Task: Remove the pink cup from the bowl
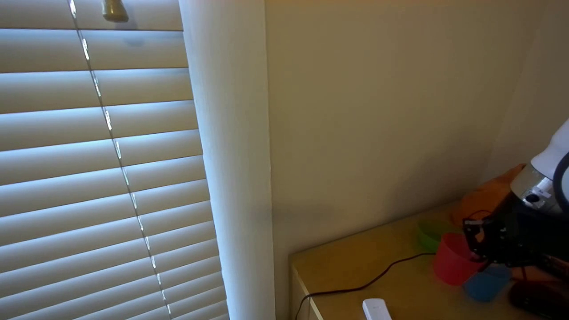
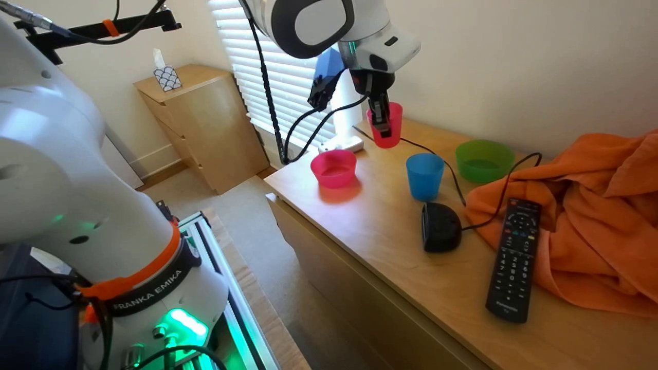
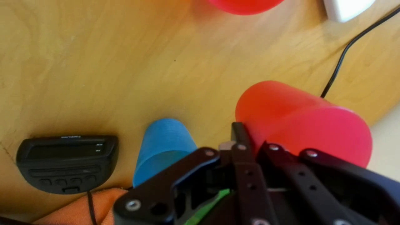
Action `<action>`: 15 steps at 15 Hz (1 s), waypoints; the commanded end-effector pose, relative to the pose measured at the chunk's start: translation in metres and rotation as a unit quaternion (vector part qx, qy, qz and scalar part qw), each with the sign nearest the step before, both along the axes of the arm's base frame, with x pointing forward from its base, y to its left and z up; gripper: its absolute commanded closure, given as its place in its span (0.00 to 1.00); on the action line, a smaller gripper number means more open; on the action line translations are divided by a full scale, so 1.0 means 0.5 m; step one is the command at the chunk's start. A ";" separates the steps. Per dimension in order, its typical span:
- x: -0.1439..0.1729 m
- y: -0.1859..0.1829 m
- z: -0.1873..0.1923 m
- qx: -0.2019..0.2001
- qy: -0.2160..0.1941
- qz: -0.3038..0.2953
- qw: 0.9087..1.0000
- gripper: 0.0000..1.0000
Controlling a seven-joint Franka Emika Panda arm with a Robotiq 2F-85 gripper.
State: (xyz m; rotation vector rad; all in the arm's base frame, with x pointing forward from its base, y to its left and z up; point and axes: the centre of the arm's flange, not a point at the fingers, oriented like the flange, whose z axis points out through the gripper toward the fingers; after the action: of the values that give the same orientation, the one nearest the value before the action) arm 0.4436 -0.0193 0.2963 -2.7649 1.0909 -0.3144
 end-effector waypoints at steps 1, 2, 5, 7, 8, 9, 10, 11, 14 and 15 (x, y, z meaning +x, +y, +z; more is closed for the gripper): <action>0.037 -0.015 -0.063 0.009 0.020 -0.008 1.000 0.99; 0.043 -0.017 -0.076 0.009 0.024 -0.012 1.000 0.99; 0.056 -0.024 -0.109 0.005 0.037 -0.019 0.999 0.99; 0.060 -0.028 -0.125 0.000 0.039 -0.024 0.999 0.89; 0.060 -0.033 -0.129 0.001 0.042 -0.027 0.999 0.70; 0.059 -0.037 -0.128 0.001 0.041 -0.027 0.999 0.63; 0.056 -0.041 -0.123 0.000 0.039 -0.028 0.999 0.56; 0.051 -0.044 -0.113 -0.001 0.036 -0.030 0.999 0.48; 0.013 -0.043 -0.024 0.009 0.014 -0.025 1.000 0.25; -0.017 -0.039 0.035 0.020 -0.005 -0.015 1.000 0.19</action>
State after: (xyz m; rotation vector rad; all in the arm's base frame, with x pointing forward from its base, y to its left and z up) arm 0.4724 -0.0431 0.2516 -2.7619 1.1779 -0.2417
